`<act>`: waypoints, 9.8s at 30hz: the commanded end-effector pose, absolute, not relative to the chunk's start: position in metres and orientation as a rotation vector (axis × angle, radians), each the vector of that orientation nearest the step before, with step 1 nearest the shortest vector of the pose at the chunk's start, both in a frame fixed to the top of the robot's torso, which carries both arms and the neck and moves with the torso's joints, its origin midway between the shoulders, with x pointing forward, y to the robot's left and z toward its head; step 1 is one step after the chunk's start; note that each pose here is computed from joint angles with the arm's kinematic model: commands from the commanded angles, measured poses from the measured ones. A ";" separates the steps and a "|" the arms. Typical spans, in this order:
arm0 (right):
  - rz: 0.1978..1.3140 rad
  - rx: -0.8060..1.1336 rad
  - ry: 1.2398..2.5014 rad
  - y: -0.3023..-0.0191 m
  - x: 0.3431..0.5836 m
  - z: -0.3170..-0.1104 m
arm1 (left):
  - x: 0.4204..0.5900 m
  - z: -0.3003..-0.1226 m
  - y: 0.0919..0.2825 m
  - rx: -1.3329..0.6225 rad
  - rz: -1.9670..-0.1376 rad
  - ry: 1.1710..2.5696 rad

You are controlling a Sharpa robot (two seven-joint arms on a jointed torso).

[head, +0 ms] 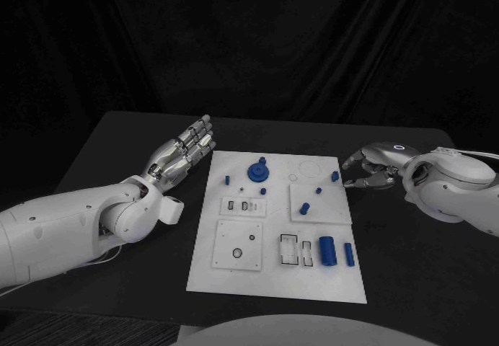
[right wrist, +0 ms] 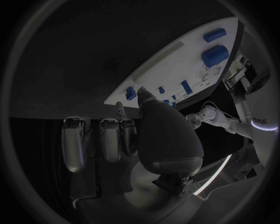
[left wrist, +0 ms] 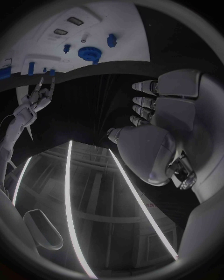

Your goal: Assemble the parts on the task board

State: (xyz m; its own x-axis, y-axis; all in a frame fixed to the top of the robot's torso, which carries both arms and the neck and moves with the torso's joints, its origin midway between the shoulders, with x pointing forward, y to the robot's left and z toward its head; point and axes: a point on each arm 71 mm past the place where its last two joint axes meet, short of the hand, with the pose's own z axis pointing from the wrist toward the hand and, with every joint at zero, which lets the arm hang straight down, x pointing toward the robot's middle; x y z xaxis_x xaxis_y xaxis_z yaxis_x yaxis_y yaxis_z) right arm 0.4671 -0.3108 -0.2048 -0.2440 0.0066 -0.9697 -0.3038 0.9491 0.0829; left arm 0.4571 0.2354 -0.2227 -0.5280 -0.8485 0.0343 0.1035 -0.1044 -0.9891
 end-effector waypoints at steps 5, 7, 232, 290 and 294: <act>0.307 -0.209 1.768 -0.310 0.469 -0.208 | 0.457 -0.222 0.233 -0.840 -1.743 1.459; 0.309 -0.209 1.767 -0.309 0.469 -0.209 | 0.457 -0.222 0.233 -0.840 -1.743 1.459; 0.668 -0.459 1.818 -0.102 0.443 -0.238 | 0.460 -0.227 0.225 -0.850 -1.758 1.509; 0.592 -0.191 1.521 -0.242 0.439 -0.144 | 0.498 -0.158 0.200 -0.165 -0.693 2.081; 0.586 -0.185 1.529 -0.243 0.440 -0.148 | 0.495 -0.165 0.193 -0.094 -0.560 2.201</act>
State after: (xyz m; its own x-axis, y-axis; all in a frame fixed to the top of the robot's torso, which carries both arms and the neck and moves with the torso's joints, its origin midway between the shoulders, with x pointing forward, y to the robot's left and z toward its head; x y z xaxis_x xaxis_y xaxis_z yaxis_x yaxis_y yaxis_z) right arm 0.4396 -0.2416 -0.1462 -0.0560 0.2449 -0.9679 -0.4894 0.8383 0.2404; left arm 0.4973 0.1867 -0.1568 -0.5928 -0.4167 -0.6891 0.1560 0.7801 -0.6059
